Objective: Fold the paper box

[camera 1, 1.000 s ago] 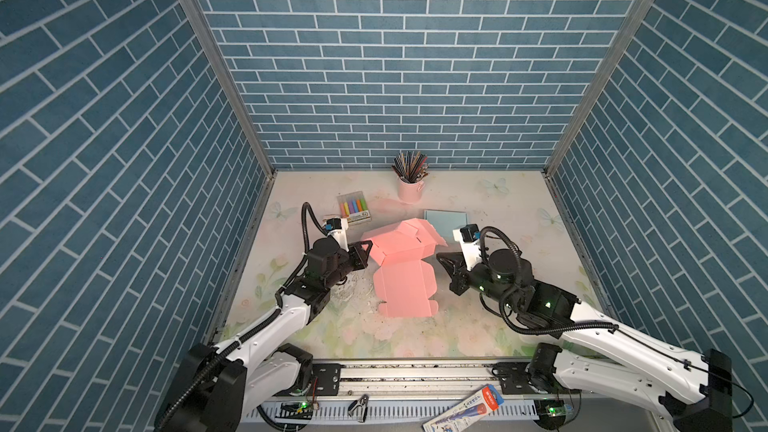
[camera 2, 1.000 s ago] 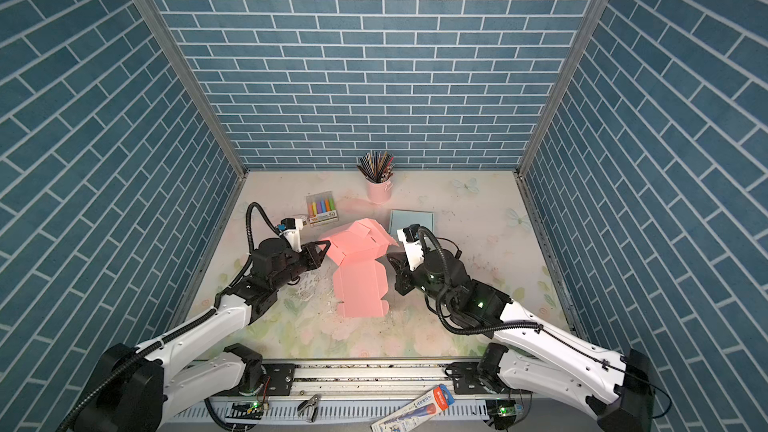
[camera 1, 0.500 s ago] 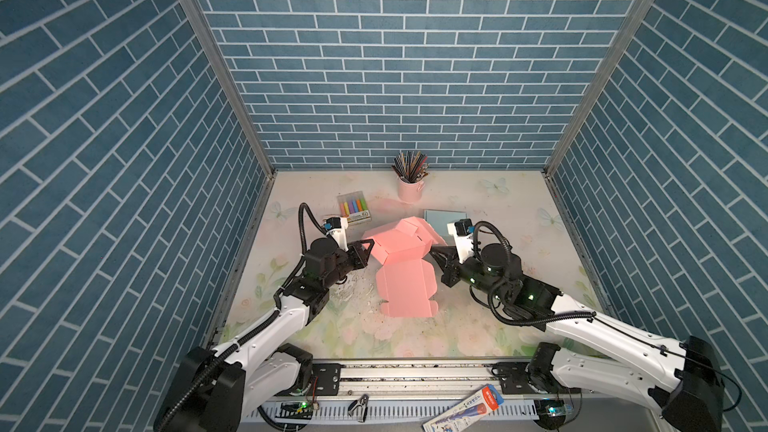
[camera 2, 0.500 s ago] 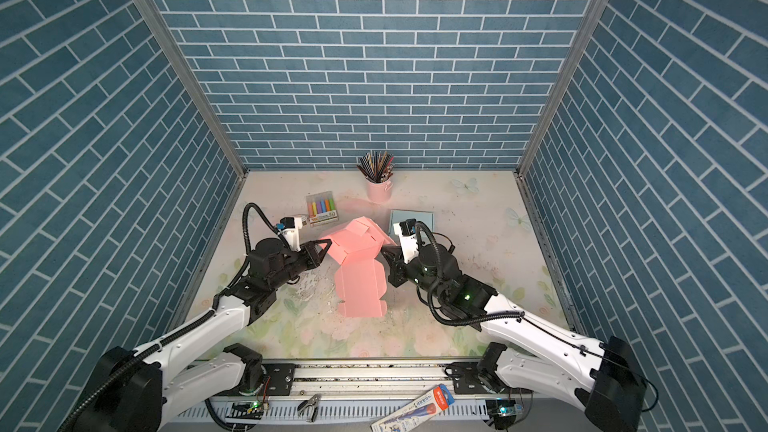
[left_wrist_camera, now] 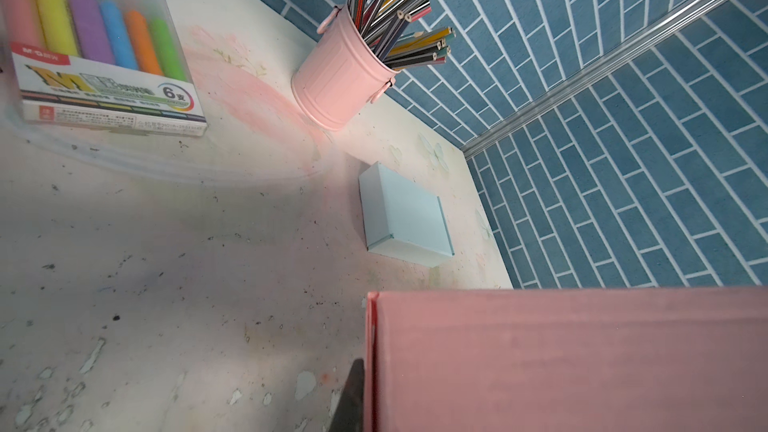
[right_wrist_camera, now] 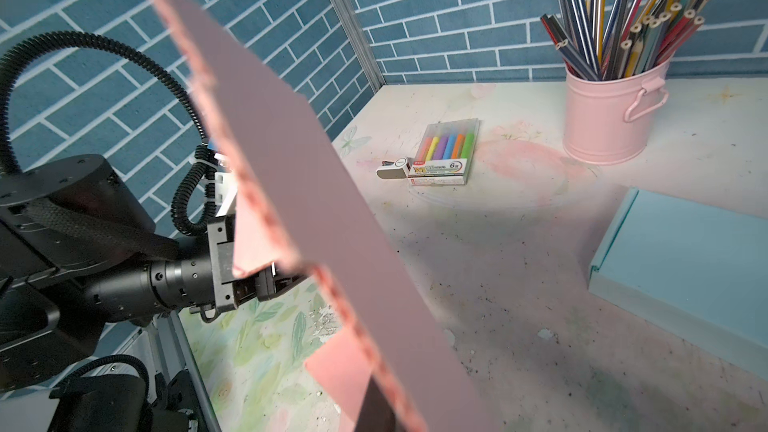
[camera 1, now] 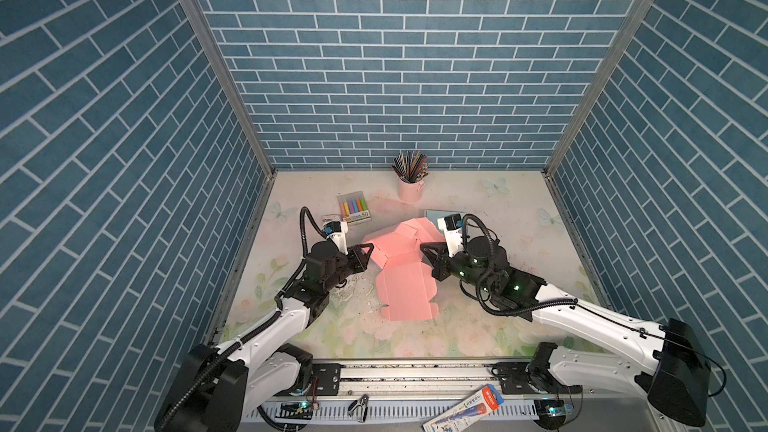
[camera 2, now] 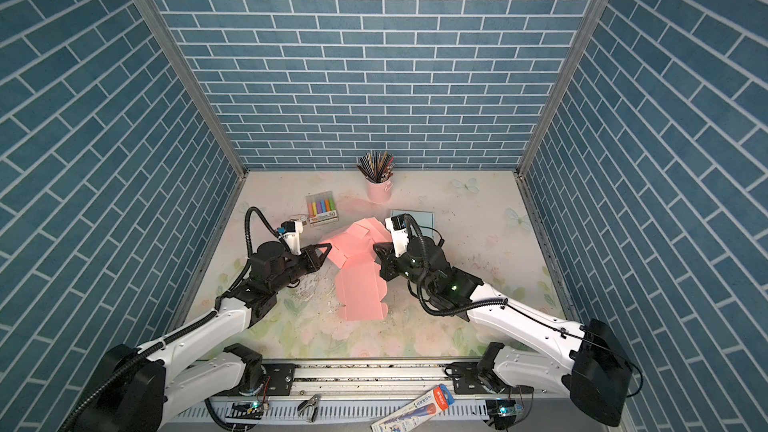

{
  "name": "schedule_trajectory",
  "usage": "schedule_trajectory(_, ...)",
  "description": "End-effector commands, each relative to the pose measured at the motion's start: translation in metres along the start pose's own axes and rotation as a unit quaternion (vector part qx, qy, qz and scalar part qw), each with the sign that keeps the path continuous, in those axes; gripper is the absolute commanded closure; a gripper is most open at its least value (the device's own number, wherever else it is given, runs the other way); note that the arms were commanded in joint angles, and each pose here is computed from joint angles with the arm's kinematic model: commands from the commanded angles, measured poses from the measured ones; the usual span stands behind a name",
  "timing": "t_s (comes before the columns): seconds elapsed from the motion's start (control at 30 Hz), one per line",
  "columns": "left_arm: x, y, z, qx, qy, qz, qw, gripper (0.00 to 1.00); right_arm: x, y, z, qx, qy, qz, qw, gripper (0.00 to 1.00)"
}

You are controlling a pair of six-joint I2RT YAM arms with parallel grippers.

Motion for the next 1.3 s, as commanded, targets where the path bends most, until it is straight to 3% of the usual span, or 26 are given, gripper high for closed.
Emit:
schedule_trajectory(0.0,-0.002,0.000,0.001,0.004,-0.004,-0.008,1.000,0.89,-0.001,-0.002,0.001,0.003,-0.019,0.014,1.000,1.00)
schedule_trajectory(0.17,0.001,0.000,0.008,-0.004,0.001,-0.005,1.000,0.89,-0.007,0.012,0.007,0.003,0.027,0.030,0.999,0.99)
schedule_trajectory(0.33,-0.002,0.000,0.015,0.004,0.005,0.005,1.000,0.89,-0.027,0.041,0.021,-0.011,0.080,0.038,0.996,0.86)
schedule_trajectory(0.6,0.006,-0.003,0.018,0.016,-0.029,0.058,0.998,0.89,-0.055,0.077,-0.004,0.002,0.036,0.015,0.999,0.79)
schedule_trajectory(0.87,0.017,-0.001,0.018,0.020,-0.045,0.087,0.995,0.88,-0.025,0.054,-0.016,-0.045,0.033,0.059,0.997,0.78)
schedule_trajectory(1.27,0.026,-0.002,0.018,0.031,-0.047,0.111,0.992,0.87,0.004,0.040,0.012,-0.175,0.062,0.083,0.979,0.76)
Point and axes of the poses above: each gripper's point midway between its finger pads, its own y axis back along the fingers, its own z axis along the line the jaws close on, x = y × z, the point moved 1 cm from there along y, back along the fingers, and after that the axes turned 3 degrees about -y, right-handed, at the moved point
